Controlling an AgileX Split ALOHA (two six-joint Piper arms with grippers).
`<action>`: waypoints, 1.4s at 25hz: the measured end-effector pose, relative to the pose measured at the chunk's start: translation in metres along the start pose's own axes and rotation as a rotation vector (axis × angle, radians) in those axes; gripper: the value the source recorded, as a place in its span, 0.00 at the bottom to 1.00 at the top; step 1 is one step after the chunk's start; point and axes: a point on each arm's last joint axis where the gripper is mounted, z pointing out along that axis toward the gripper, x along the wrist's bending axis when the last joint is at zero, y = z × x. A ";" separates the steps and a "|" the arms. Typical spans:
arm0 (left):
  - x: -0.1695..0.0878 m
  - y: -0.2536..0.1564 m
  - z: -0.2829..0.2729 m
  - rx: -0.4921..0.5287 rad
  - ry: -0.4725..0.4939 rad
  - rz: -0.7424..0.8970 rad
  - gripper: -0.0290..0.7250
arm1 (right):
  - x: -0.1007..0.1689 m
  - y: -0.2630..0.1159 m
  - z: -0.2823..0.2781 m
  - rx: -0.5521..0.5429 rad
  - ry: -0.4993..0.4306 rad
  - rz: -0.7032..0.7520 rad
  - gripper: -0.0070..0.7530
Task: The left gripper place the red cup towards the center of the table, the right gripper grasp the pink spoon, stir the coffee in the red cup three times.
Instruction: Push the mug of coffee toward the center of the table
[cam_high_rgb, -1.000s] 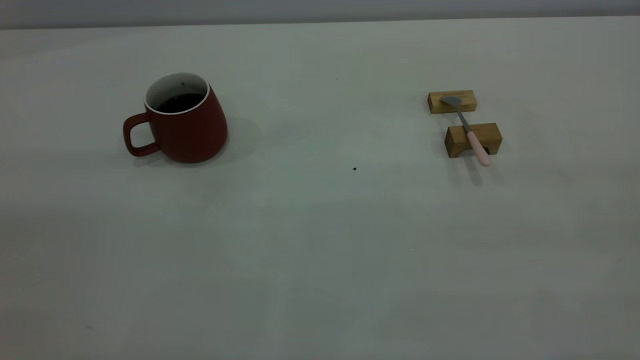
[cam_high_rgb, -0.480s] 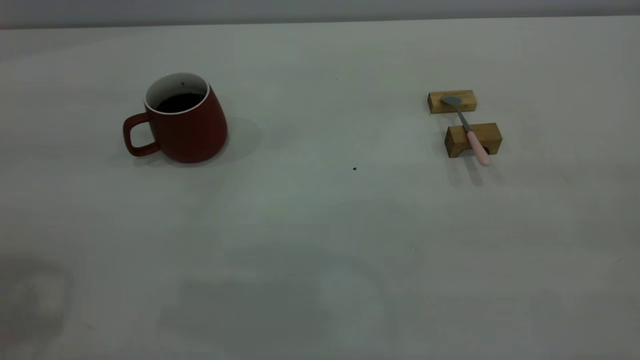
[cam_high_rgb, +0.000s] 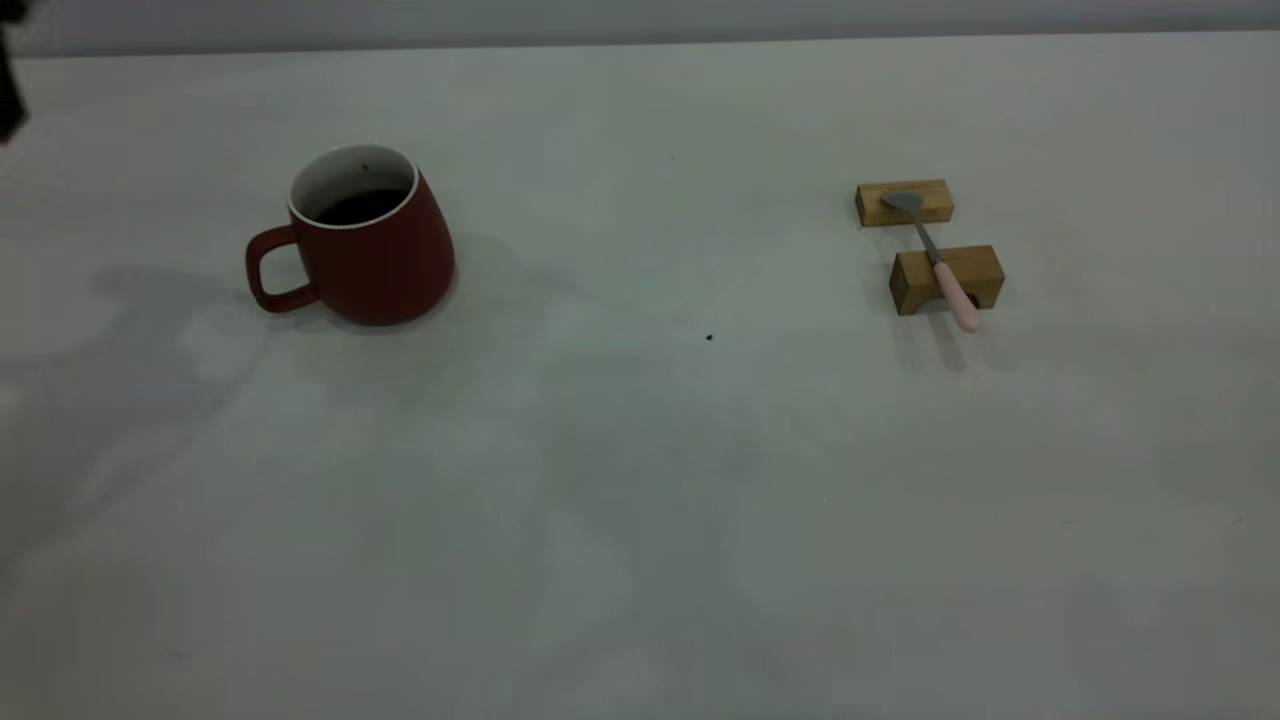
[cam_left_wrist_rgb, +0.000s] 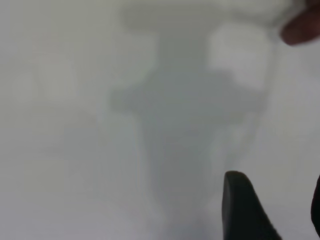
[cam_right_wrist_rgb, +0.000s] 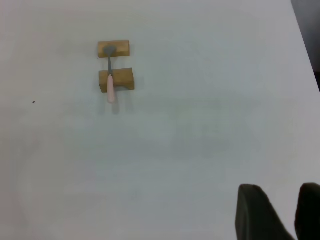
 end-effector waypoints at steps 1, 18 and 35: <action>0.001 0.008 0.010 0.013 0.003 0.058 0.58 | 0.000 0.000 0.000 0.000 0.000 0.000 0.32; -0.004 0.069 0.136 -0.050 -0.050 0.705 0.58 | 0.000 0.000 0.000 0.000 0.000 -0.001 0.32; -0.076 0.081 0.155 -0.151 -0.201 0.934 0.58 | 0.000 0.000 0.000 -0.001 0.000 -0.001 0.32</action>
